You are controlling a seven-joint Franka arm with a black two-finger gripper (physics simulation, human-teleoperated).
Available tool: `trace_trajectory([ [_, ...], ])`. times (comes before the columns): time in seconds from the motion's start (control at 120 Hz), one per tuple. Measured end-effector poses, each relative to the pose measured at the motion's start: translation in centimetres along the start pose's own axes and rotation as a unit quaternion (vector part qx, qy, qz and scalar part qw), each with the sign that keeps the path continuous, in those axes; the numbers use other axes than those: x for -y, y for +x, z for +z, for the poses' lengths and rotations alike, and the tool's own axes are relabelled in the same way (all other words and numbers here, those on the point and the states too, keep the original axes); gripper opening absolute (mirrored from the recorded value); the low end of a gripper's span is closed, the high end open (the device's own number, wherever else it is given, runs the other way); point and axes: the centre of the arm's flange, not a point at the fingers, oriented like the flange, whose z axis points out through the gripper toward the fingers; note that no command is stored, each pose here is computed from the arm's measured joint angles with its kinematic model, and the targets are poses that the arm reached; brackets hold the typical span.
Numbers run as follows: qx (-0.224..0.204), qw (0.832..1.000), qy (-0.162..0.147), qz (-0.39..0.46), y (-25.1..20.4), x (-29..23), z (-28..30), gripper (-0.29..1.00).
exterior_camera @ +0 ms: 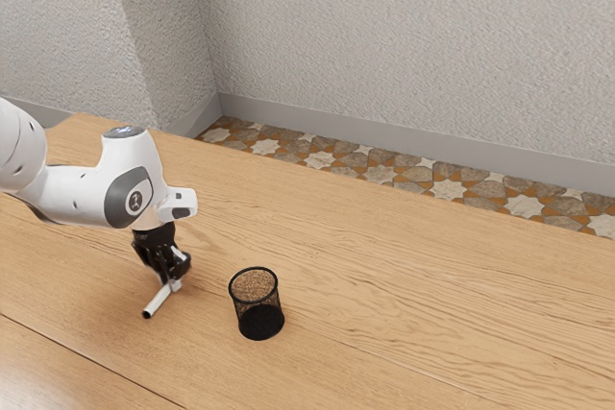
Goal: Put the marker into the pen holder.
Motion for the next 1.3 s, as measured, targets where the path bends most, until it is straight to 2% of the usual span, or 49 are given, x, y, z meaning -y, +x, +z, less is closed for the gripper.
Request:
trace_trajectory([
  [0.233,-0.01,1.0,0.004,0.006,0.2,-0.5,-1.2,0.02],
  [0.342,-0.057,0.997,0.018,0.038,1.1,-3.8,-6.5,0.0],
  [0.458,-0.12,0.988,0.029,0.095,1.6,-10.3,-12.9,-0.01],
  [0.608,-0.185,0.972,0.013,0.145,0.3,-18.3,-16.7,-0.02],
  [0.792,-0.235,0.967,-0.007,0.101,-2.6,-17.4,-15.0,-0.04],
  [0.933,-0.282,0.954,-0.02,0.1,-2.7,-19.7,-15.6,-0.05],
  [1.3,-0.291,0.953,-0.033,0.077,-3.4,-20.7,-11.4,-0.06],
])
